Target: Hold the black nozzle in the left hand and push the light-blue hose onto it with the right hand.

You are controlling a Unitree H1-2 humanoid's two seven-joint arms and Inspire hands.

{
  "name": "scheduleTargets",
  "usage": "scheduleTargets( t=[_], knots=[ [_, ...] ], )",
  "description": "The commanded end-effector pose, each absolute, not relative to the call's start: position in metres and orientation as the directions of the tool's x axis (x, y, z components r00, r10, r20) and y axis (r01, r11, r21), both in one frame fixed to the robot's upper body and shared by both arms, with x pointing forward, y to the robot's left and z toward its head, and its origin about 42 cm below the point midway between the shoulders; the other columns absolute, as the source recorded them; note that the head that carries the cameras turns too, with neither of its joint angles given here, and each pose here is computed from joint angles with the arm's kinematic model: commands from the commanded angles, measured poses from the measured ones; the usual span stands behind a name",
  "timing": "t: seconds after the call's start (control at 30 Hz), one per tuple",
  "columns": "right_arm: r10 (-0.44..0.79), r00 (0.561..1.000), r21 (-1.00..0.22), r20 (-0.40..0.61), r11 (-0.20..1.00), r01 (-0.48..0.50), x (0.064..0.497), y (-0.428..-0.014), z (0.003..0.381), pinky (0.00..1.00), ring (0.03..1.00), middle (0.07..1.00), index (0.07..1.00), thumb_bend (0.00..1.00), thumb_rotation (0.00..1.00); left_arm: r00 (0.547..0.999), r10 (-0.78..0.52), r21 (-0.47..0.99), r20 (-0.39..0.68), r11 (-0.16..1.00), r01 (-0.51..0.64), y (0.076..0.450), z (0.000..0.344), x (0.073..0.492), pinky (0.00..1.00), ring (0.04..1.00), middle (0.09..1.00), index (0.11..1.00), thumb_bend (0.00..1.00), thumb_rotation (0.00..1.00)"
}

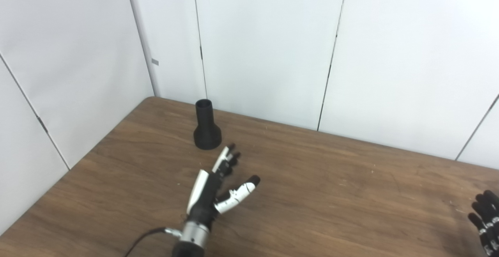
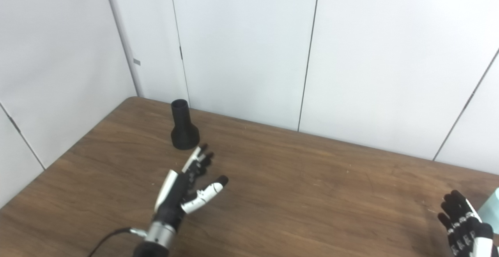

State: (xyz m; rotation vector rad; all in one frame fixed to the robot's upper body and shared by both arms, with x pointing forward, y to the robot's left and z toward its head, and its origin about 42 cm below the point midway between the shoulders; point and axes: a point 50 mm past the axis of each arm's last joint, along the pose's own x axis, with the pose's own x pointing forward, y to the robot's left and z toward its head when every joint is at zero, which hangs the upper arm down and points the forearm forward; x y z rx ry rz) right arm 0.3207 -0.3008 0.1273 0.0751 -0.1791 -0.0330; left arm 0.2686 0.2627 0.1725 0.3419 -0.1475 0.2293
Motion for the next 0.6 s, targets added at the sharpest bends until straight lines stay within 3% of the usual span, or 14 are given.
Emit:
scheduleTargets(
  t=[0.0,0.1,0.23,0.57],
  knots=[
    [-0.043,0.987,0.078,0.152,0.996,0.032,0.315,-0.302,0.112,0.91,0.926,0.9,0.887,0.52,1.0,0.93,0.207,0.318,0.304,0.898,-0.303,0.266,0.209,0.276,0.89,0.903,0.901,0.936,0.65,0.4],
    [-0.045,0.988,0.081,0.147,0.996,0.033,0.316,-0.3,0.112,0.91,0.925,0.901,0.886,0.53,1.0,0.917,0.223,0.328,0.332,0.884,-0.333,0.274,0.225,0.275,0.89,0.897,0.893,0.933,0.66,0.38],
    [-0.048,0.989,0.083,0.138,0.996,0.037,0.317,-0.299,0.111,0.88,0.905,0.904,0.905,0.61,0.97,0.891,0.251,0.357,0.377,0.849,-0.39,0.293,0.246,0.275,0.88,0.879,0.875,0.917,0.65,0.34],
    [-0.048,0.989,0.07,0.141,0.997,0.039,0.324,-0.301,0.116,0.87,0.902,0.914,0.91,0.65,1.0,0.844,0.344,0.414,0.411,0.755,-0.509,0.342,0.27,0.287,0.87,0.868,0.867,0.896,0.72,0.21]
  ],
)
